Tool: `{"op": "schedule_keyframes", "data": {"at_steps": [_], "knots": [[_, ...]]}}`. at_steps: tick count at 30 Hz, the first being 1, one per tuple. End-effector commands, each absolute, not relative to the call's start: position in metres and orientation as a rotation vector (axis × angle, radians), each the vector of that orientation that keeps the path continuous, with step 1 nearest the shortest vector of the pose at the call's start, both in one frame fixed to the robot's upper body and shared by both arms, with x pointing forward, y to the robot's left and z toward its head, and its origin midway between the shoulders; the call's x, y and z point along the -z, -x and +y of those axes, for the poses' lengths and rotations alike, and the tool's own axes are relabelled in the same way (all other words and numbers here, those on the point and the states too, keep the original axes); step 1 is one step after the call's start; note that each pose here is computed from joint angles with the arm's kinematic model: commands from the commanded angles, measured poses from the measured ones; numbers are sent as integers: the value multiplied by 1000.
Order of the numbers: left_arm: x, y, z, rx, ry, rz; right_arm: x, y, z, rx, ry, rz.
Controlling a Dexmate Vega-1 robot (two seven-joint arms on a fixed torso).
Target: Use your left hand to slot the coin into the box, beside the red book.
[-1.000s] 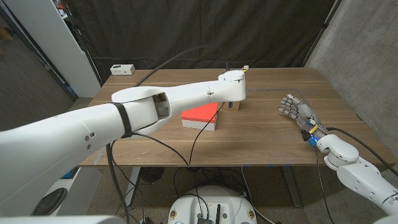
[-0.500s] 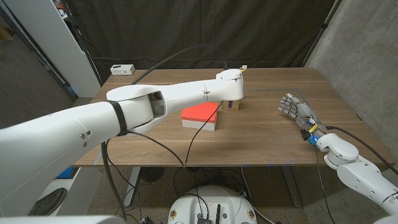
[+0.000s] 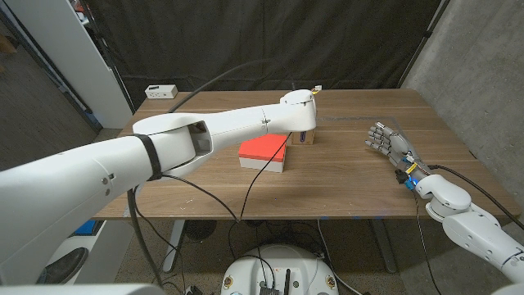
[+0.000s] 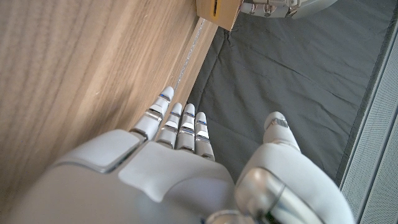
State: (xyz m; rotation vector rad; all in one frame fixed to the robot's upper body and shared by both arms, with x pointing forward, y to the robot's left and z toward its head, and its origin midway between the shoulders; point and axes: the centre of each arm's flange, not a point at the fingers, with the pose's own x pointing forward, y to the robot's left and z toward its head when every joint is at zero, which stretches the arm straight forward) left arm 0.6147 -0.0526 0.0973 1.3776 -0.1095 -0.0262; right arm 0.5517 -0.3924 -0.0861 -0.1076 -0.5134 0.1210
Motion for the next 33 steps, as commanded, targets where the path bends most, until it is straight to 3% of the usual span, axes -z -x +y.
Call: {"op": "schedule_keyframes", "data": {"at_steps": [1,24,33], "knots": [[-106,-600,-48,49,-1311,-186,85,-550,-390,-114,114,-522],[-107,-587,-37,-2,-1164,-337,86,-547,-383,-108,116,-522],[-105,-577,-5,-55,-1028,-416,83,-546,-376,-112,116,-538]]}}
